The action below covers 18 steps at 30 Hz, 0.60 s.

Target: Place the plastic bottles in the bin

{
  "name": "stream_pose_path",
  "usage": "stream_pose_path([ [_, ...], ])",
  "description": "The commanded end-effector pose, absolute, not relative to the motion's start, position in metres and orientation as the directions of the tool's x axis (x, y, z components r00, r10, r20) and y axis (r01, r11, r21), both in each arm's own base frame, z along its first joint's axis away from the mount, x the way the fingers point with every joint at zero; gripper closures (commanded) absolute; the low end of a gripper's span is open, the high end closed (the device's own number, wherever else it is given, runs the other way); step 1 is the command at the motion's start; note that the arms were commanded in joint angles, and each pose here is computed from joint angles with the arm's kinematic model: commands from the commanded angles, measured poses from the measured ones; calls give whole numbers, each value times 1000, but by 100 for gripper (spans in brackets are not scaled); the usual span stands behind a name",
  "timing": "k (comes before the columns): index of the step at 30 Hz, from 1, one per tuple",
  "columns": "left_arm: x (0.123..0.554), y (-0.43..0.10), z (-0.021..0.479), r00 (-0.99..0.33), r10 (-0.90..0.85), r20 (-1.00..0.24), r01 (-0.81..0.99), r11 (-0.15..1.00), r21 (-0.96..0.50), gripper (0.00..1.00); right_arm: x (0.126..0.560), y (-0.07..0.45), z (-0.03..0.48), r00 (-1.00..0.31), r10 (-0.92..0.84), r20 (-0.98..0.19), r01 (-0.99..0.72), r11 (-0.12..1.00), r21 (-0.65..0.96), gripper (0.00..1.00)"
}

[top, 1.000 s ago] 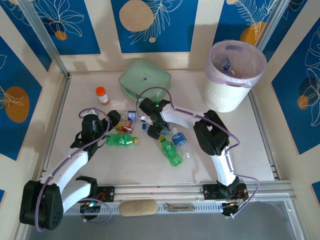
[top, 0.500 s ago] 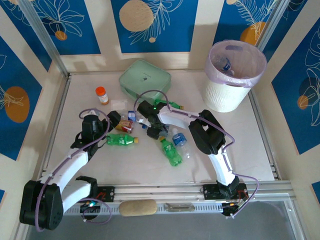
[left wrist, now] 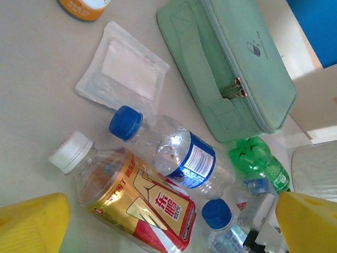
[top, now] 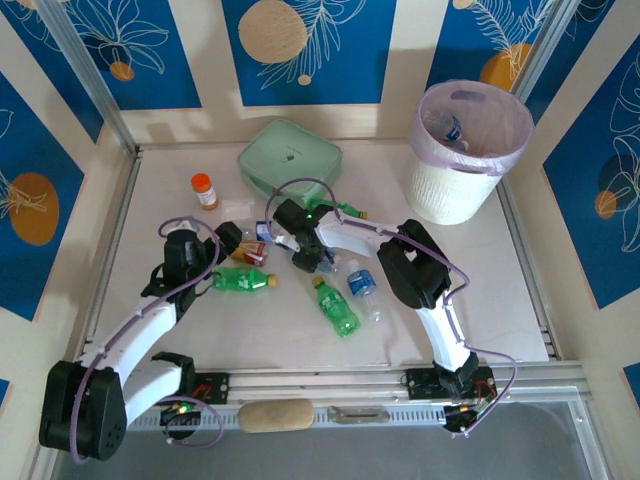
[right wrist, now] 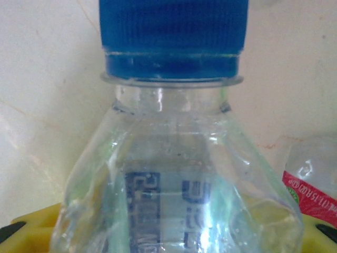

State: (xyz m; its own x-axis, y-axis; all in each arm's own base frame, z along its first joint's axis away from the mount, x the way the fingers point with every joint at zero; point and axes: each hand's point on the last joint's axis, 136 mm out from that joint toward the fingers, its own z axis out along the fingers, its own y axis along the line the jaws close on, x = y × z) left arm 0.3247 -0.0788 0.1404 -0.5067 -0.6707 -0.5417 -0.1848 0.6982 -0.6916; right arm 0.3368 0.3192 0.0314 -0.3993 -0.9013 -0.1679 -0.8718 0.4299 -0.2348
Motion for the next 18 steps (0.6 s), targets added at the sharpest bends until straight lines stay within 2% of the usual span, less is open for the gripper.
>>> stream_pose_path([
  [1,327,-83,156,-496,-666,-558,-119,688,-716,0,348,342,79,-411,-847,-336,-855,486,-181,54],
  [10,327,-100,172,-516,-612,-599,-13,705,-709,0,370,352,171,-447,-680,-581,-796,598,-87,55],
  [18,325,-133,186,-552,-486,-677,113,761,-639,0,403,319,258,-535,-399,-745,-661,747,74,57],
])
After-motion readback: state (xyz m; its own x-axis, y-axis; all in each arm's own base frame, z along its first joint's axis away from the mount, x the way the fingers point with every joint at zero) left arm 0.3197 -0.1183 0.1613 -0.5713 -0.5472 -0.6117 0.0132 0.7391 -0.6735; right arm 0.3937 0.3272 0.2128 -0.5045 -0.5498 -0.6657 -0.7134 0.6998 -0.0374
